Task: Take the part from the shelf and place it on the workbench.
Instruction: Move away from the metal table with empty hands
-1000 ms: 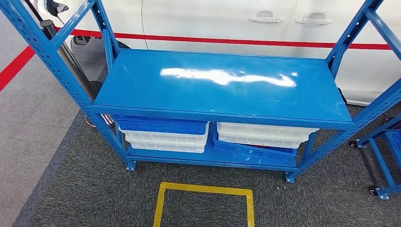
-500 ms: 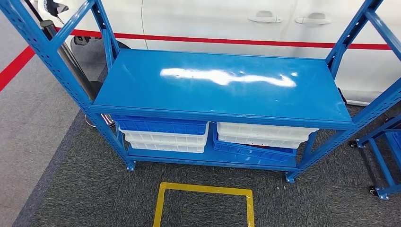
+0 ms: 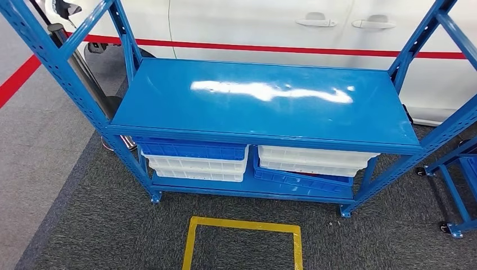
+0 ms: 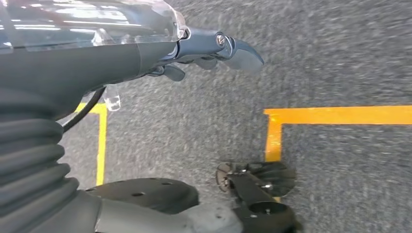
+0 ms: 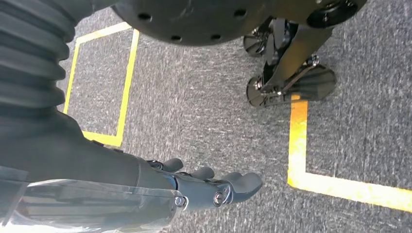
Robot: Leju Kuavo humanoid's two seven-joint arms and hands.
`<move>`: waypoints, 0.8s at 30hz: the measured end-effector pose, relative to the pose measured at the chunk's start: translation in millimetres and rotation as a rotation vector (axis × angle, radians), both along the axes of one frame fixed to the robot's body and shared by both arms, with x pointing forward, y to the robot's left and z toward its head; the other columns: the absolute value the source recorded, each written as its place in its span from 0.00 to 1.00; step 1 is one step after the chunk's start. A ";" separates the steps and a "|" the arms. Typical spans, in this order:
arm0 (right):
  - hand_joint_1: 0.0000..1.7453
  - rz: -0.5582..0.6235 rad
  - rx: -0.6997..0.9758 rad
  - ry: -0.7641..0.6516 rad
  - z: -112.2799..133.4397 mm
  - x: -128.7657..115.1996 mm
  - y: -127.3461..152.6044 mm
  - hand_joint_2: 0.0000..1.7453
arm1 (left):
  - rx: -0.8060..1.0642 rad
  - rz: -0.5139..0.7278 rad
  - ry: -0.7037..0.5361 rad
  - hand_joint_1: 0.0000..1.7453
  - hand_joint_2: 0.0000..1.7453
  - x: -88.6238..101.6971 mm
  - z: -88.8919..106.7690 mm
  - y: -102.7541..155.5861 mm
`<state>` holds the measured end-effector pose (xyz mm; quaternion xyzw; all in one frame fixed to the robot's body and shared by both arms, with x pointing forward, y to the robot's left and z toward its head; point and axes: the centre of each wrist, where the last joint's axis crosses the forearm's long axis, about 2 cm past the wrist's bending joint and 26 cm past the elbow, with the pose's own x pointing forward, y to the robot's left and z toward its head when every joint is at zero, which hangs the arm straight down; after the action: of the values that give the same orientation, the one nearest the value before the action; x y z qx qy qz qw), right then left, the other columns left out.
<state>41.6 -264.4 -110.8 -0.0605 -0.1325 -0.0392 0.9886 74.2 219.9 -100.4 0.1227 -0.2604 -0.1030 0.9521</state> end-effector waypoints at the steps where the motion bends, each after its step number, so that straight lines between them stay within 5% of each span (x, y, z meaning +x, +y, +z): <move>1: 0.00 0.001 0.001 0.001 -0.2 -0.8 -1.4 1.00 | -0.004 0.008 0.009 0.00 1.00 -1.7 -0.6 1.7; 24: 0.00 0.038 0.049 0.011 -1.5 -20.5 -20.9 1.00 | -0.121 0.147 0.167 0.00 1.00 -40.7 -9.8 48.2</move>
<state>21.0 -285.3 -112.2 -0.0342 -0.1273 -0.0234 0.9910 33.5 268.1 -110.2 0.0747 -0.1762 -0.0268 0.9811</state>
